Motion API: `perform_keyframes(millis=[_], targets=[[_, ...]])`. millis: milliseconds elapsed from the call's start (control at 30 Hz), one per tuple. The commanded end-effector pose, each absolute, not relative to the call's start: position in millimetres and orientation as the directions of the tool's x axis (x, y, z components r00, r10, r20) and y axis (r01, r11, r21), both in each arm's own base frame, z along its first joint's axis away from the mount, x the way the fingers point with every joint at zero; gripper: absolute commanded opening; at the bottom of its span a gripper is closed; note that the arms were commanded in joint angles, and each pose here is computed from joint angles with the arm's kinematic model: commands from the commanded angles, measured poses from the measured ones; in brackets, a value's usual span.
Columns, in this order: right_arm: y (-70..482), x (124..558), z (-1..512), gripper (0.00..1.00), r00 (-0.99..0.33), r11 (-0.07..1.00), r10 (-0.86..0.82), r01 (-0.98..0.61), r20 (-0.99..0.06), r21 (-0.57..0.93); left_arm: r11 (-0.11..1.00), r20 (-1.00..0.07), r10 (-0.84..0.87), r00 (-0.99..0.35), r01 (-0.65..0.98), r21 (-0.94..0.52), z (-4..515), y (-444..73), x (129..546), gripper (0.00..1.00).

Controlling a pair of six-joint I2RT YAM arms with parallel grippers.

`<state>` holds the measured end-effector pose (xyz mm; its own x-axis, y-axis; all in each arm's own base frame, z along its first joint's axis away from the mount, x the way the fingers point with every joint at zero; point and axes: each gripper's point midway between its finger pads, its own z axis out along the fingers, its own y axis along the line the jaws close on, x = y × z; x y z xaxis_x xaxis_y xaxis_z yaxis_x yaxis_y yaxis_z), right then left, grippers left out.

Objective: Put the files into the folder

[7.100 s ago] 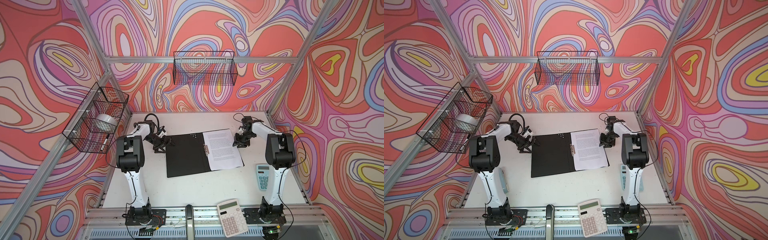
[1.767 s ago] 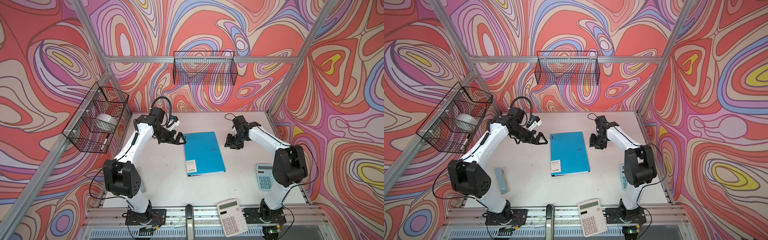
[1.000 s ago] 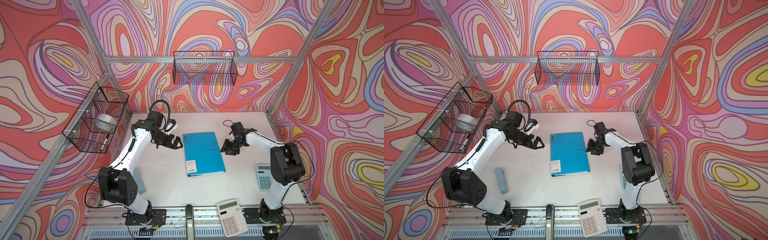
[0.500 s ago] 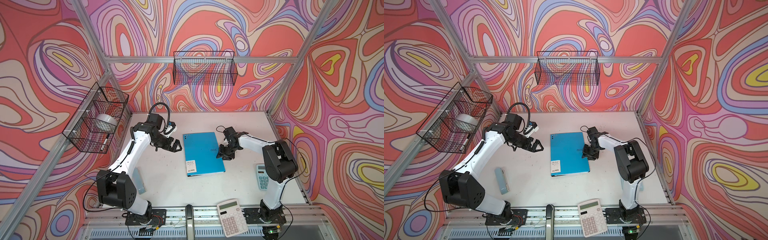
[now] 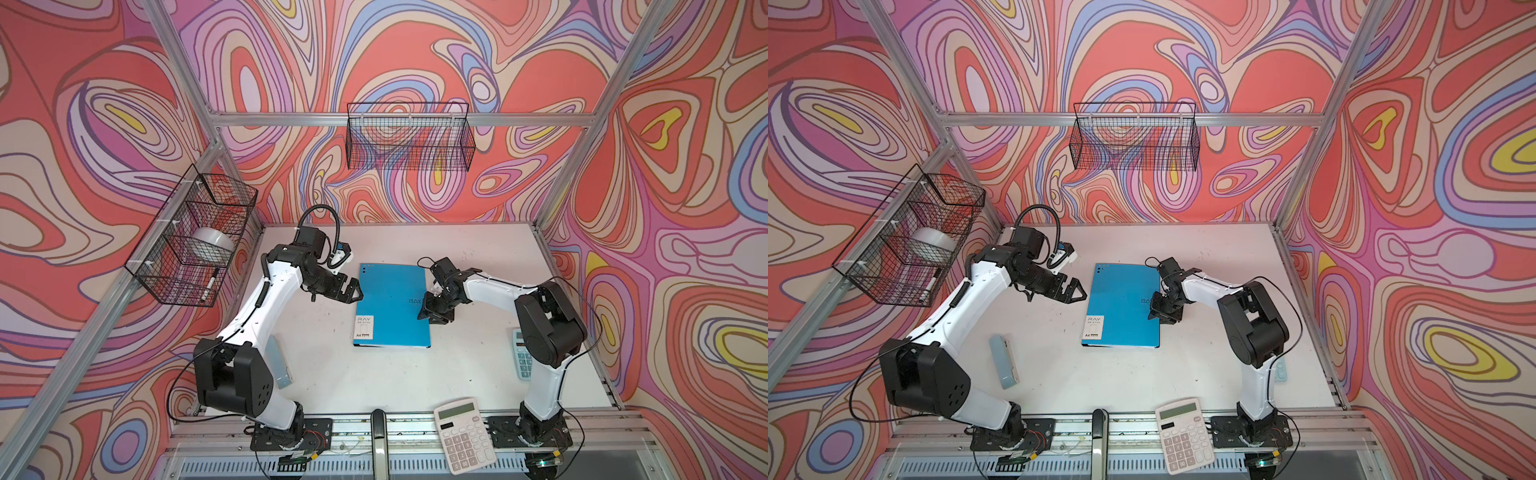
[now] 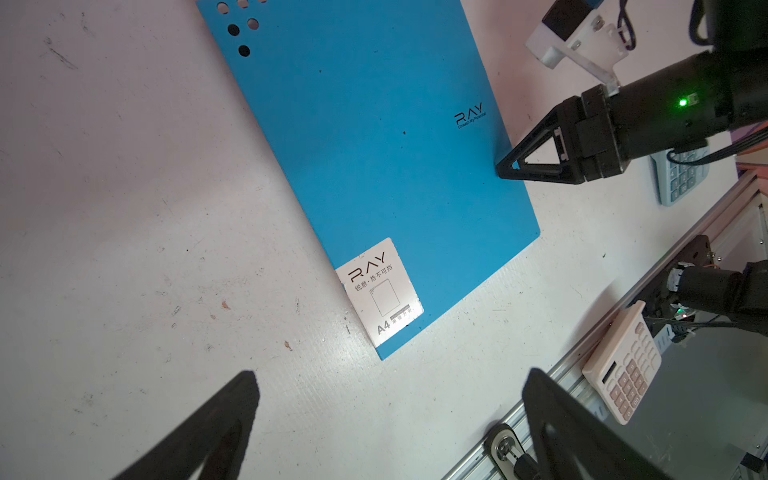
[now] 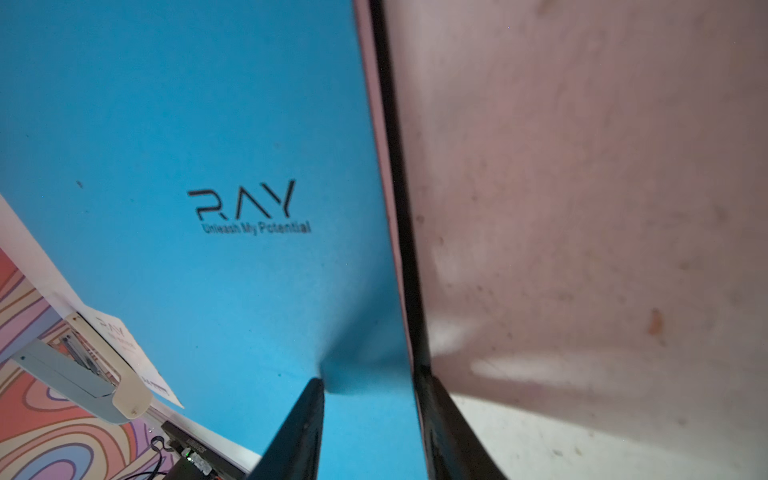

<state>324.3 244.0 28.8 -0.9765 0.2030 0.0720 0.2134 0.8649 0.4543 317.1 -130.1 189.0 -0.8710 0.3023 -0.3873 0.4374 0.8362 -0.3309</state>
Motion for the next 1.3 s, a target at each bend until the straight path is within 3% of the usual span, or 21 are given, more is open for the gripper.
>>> perform_keyframes(millis=[0, 200, 367, 567, 767, 867, 900, 967, 1000, 1133, 1267], targets=[[243.8, 331.2, 12.4, 0.41, -0.972, 0.875, 0.224, 0.233, 0.07, 0.424, 0.845, -0.414, 0.292, -0.862, 0.436, -0.31, 194.5, -129.1, 329.2, 1.0], [233.0, 345.4, 23.7, 0.41, -0.976, 0.911, 0.218, 0.199, -0.01, 0.361, 0.859, -0.43, 0.296, -0.853, 0.435, -0.271, 199.2, -125.0, 340.4, 1.0], [222.7, 369.7, 47.2, 0.42, -0.972, 0.943, 0.184, 0.134, -0.143, 0.305, 0.892, -0.483, 0.29, -0.826, 0.416, -0.175, 207.6, -113.9, 363.6, 1.0], [221.5, 412.5, 100.1, 0.44, -0.902, 0.946, 0.129, -0.012, -0.411, 0.323, 0.933, -0.552, 0.244, -0.797, 0.348, -0.09, 206.7, -100.2, 387.0, 1.0], [212.5, 436.4, 177.0, 0.47, -0.711, 0.946, 0.097, -0.151, -0.696, 0.287, 0.965, -0.685, 0.168, -0.708, 0.262, -0.034, 205.5, -79.0, 405.5, 1.0], [204.1, 443.2, 200.1, 0.63, -0.609, 0.955, 0.044, -0.206, -0.792, 0.212, 0.973, -0.76, 0.185, -0.623, 0.223, 0.055, 205.3, -65.7, 414.6, 1.0], [198.6, 445.6, 204.5, 0.76, -0.567, 0.962, 0.042, -0.199, -0.823, 0.187, 0.977, -0.78, 0.184, -0.598, 0.199, 0.078, 204.1, -60.6, 416.1, 1.0], [186.9, 449.6, 217.2, 0.81, -0.47, 0.973, 0.054, -0.172, -0.881, 0.152, 0.977, -0.82, 0.2, -0.537, 0.177, 0.122, 207.9, -54.2, 420.8, 1.0], [181.8, 449.1, 219.6, 0.89, -0.433, 0.977, 0.059, -0.161, -0.9, 0.141, 0.976, -0.824, 0.21, -0.526, 0.168, 0.141, 207.1, -51.0, 421.0, 1.0], [174.9, 441.3, 228.2, 0.92, -0.374, 0.98, -0.034, -0.195, -0.927, 0.042, 0.985, -0.845, 0.171, -0.507, 0.069, 0.158, 204.7, -27.5, 422.1, 1.0], [145.6, 432.6, 240.4, 0.98, -0.305, 0.997, -0.036, -0.082, -0.952, -0.011, 0.991, -0.854, 0.111, -0.508, -0.014, 0.136, 195.3, -5.5, 423.7, 1.0]])
